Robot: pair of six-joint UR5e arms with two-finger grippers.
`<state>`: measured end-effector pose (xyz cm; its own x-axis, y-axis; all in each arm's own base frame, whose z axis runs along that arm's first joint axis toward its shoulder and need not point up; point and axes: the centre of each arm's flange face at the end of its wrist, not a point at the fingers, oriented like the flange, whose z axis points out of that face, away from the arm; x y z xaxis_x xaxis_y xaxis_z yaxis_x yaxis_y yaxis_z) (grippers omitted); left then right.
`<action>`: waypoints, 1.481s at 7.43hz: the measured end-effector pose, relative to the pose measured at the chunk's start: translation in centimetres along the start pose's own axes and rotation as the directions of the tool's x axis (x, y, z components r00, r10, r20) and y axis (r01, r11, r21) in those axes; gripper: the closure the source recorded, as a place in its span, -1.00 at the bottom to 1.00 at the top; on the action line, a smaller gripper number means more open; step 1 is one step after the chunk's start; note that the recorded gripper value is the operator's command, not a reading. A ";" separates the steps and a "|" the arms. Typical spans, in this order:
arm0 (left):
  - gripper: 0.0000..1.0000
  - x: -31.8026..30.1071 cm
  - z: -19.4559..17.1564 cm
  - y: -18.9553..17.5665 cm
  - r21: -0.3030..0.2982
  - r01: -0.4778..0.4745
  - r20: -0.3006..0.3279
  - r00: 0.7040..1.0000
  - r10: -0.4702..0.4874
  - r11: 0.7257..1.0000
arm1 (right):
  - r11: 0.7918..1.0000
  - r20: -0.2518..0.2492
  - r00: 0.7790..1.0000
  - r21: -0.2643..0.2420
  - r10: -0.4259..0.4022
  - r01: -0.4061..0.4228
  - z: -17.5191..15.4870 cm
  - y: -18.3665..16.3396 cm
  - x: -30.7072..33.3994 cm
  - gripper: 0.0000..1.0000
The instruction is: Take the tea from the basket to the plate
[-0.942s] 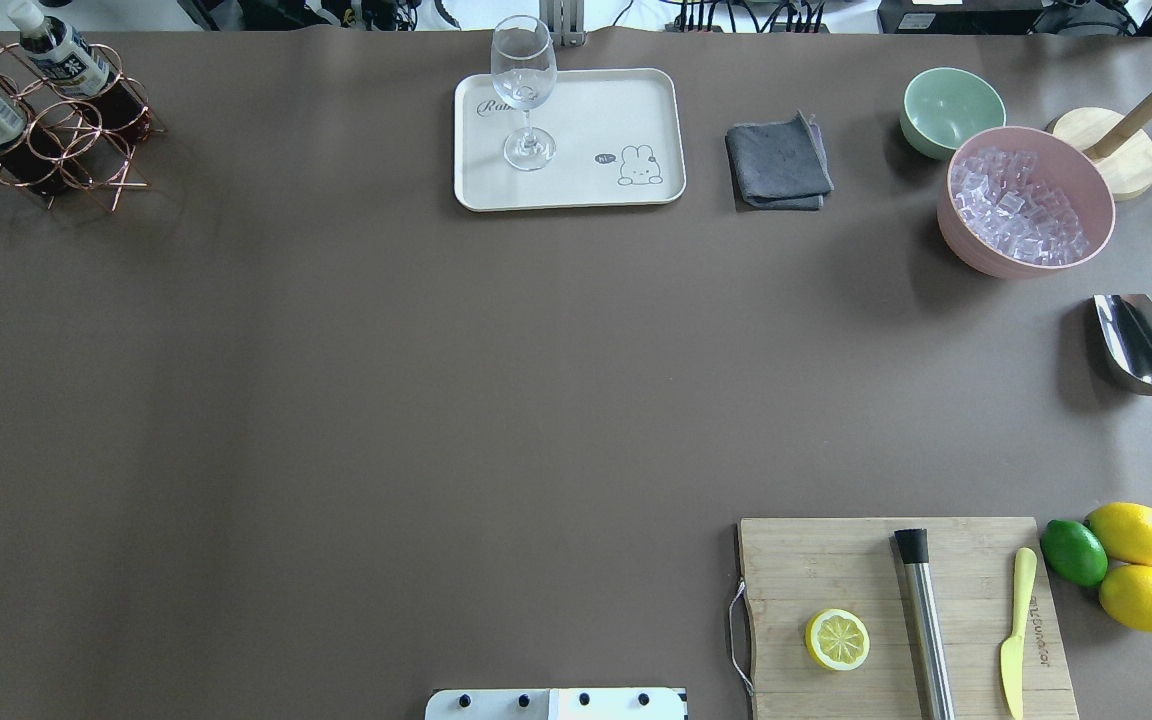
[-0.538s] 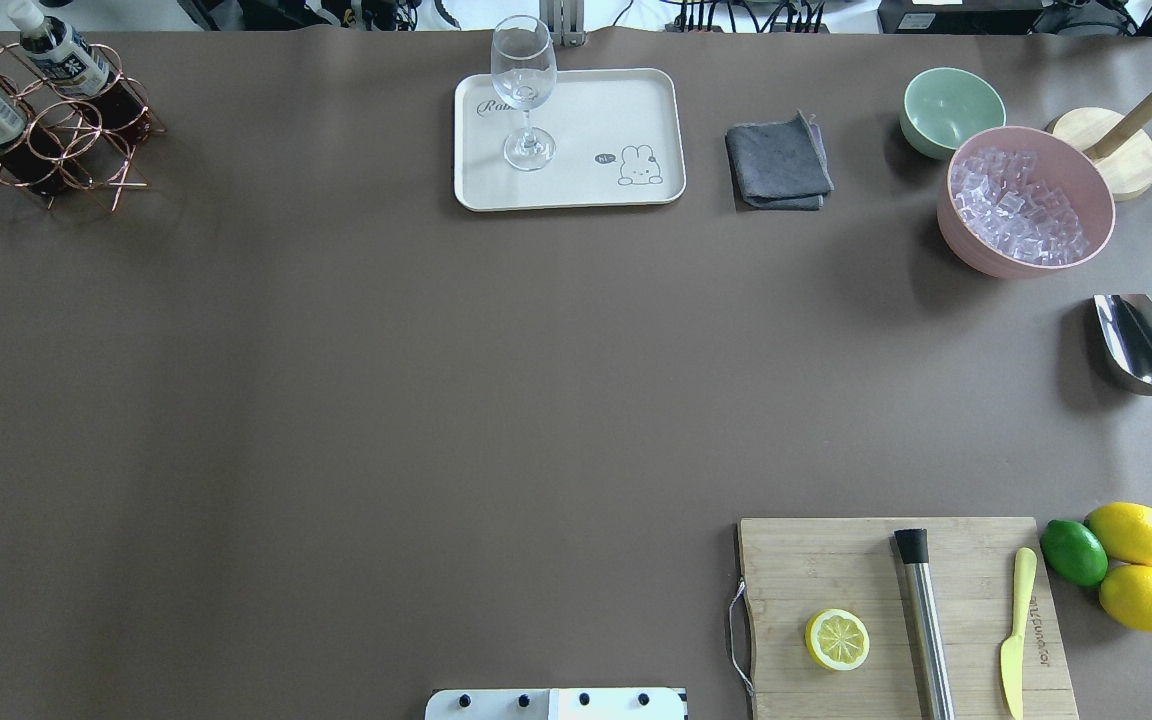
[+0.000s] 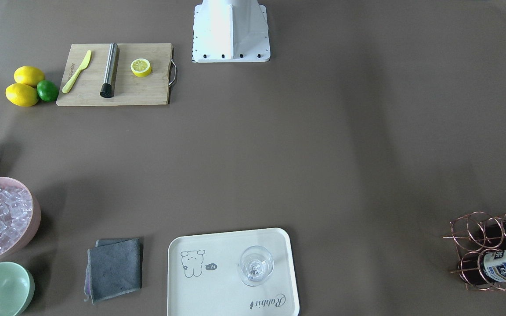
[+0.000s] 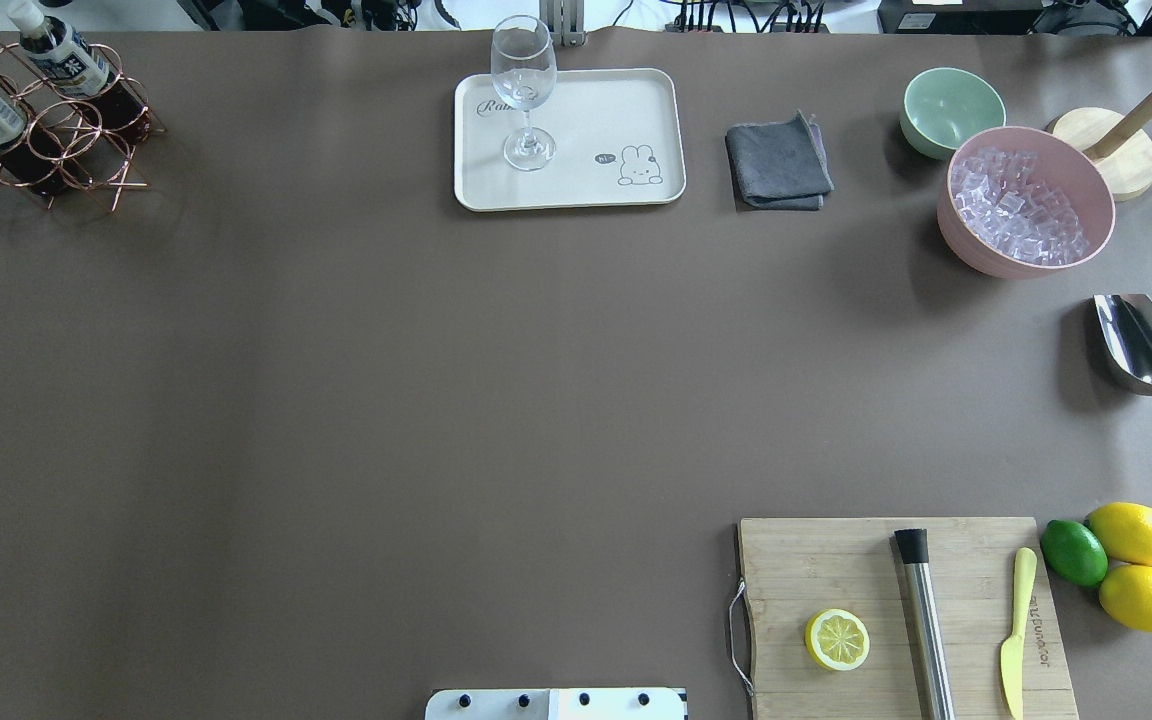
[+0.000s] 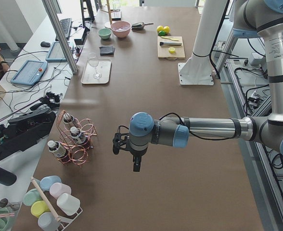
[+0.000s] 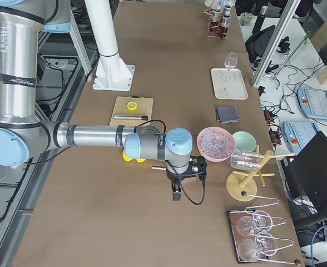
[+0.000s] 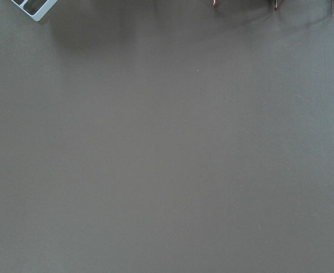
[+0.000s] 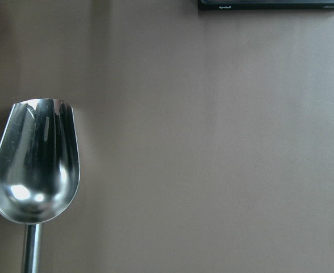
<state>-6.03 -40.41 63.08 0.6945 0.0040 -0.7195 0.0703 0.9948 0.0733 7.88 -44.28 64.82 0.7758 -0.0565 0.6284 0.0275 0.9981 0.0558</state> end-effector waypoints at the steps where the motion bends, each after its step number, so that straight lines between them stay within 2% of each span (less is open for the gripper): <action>1: -0.96 0.0 0.0 0.0 0.001 -0.001 0.000 1.000 0.001 1.000 | 1.000 0.006 1.000 0.003 -0.004 0.004 -0.1 -0.1 -0.2 -0.99; 4: -0.96 0.0 0.0 0.0 0.000 0.013 -0.004 1.000 -0.013 1.000 | 1.000 0.051 0.999 0.002 -0.018 0.018 0.0 -0.7 -1.6 -0.99; 5: -0.96 0.1 -0.1 -0.1 0.001 0.048 -0.007 0.999 -0.048 0.999 | 1.000 0.058 0.998 0.000 -0.028 0.028 0.1 -0.9 -2.2 -0.99; 7: -0.96 0.5 -0.4 -0.8 0.009 0.161 -0.012 0.987 -0.161 0.987 | 0.997 0.064 0.995 0.007 -0.077 0.077 -0.3 -1.5 -4.6 -0.99; 8: -0.96 1.3 -1.0 -2.2 0.022 0.280 -0.020 0.960 -0.279 0.960 | 0.992 0.077 0.989 0.008 -0.125 0.125 -0.4 -2.0 -7.0 -0.99; 9: -0.96 2.8 -2.0 -5.0 0.042 0.440 -0.041 0.898 -0.439 0.897 | 0.984 0.117 0.977 0.014 -0.177 0.176 -0.5 -2.8 -9.8 -0.99; 10: -0.96 4.4 -3.1 -7.9 0.055 0.595 -0.070 0.803 -0.591 0.802 | 0.973 0.176 0.957 0.033 -0.231 0.229 -1.2 -4.2 -13.0 -0.99; 11: -0.96 5.9 -4.3 -10.3 0.061 0.702 -0.101 0.712 -0.695 0.710 | 0.957 0.227 0.930 0.061 -0.290 0.284 -2.2 -5.7 -16.4 -0.99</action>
<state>-5.68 -50.18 55.10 0.3730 -0.6782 -0.6332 0.5808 0.7028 -0.4107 -3.64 -48.99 52.48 0.5704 -0.3479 0.7440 0.2079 0.9375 0.2790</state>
